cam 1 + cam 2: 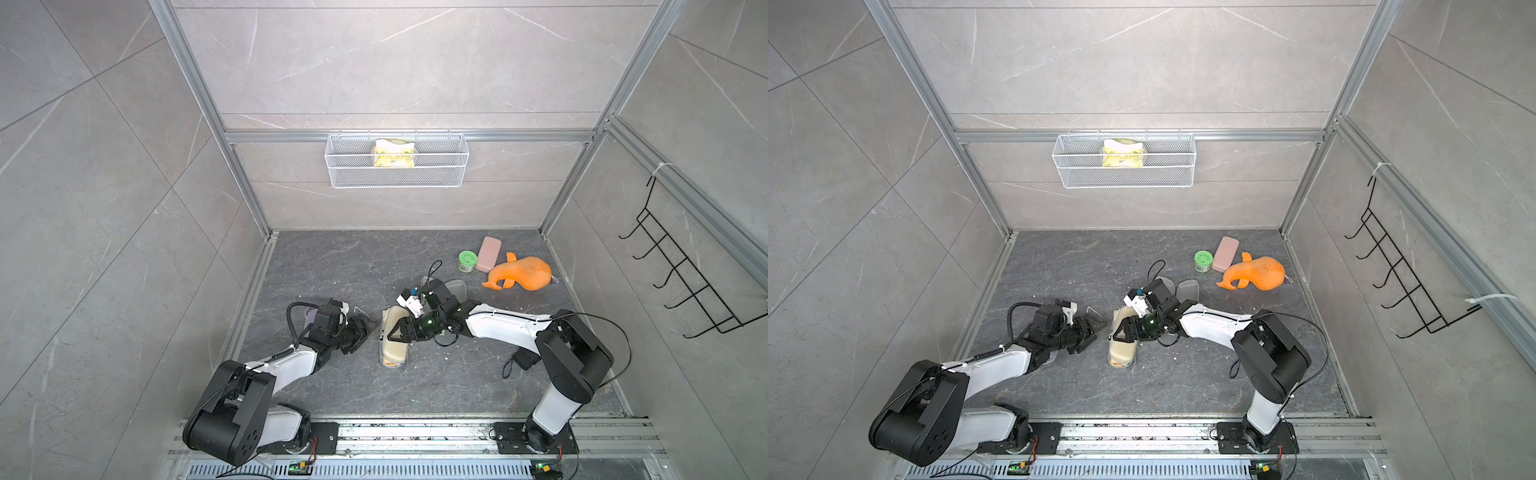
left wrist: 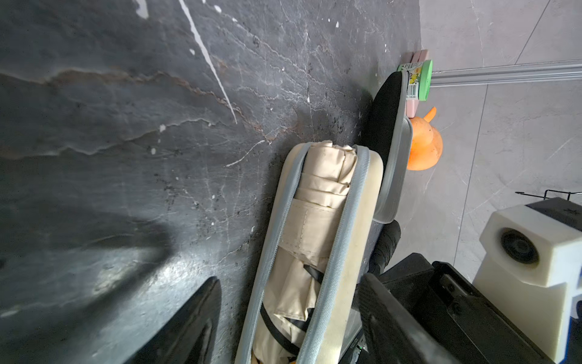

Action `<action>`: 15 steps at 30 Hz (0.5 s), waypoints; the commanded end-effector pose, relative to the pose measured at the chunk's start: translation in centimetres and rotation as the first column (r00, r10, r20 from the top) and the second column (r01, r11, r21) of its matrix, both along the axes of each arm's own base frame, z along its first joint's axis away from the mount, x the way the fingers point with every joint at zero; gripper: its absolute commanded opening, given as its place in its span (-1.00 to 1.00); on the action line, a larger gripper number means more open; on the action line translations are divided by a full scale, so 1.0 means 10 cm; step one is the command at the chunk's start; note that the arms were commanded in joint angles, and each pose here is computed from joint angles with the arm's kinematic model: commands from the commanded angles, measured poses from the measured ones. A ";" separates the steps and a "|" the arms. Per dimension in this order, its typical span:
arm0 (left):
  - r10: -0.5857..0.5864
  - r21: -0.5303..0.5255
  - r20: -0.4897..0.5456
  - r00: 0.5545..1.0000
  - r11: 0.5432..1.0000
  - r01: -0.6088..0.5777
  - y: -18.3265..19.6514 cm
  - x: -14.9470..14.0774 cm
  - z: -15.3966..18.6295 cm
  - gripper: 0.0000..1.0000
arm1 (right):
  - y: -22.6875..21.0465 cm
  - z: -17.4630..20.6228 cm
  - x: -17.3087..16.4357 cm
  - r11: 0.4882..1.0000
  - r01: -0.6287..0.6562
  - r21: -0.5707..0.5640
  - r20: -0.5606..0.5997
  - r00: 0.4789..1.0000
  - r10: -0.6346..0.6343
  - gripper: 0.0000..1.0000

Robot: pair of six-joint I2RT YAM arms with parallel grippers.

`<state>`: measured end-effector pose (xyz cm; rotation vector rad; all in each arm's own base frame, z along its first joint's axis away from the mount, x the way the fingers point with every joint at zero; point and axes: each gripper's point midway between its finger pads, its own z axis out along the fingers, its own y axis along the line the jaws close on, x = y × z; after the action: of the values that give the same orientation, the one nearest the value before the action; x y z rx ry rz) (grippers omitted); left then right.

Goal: Put umbrellas into zippered umbrella sleeves
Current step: Close the umbrella sleeve at the center of the board.

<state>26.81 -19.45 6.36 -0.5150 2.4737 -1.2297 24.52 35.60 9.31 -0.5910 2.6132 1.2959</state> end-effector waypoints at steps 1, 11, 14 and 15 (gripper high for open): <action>-0.056 -0.031 0.022 0.998 0.998 0.056 -0.15 0.00 0.08 0.54 | 0.04 -0.06 -0.06 0.999 -0.026 0.038 -0.025 0.999 0.026 0.35; -0.163 0.043 -0.026 0.986 0.985 0.164 -0.37 -0.05 -0.19 0.47 | 0.08 -0.10 -0.11 0.996 -0.061 0.069 -0.046 0.997 0.064 0.30; -0.160 0.074 -0.066 0.985 0.984 0.165 -0.30 -0.15 -0.30 0.34 | -0.05 0.12 -0.06 0.996 -0.035 0.079 -0.021 0.999 0.037 0.31; -0.152 0.079 -0.071 0.986 0.984 0.157 -0.27 -0.19 -0.32 0.29 | -0.14 0.18 -0.01 0.998 -0.003 0.069 -0.023 1.000 0.005 0.32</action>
<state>26.34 -22.87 4.54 -0.3600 2.5875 -1.2322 24.20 35.94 9.35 -0.6215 2.5776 1.4056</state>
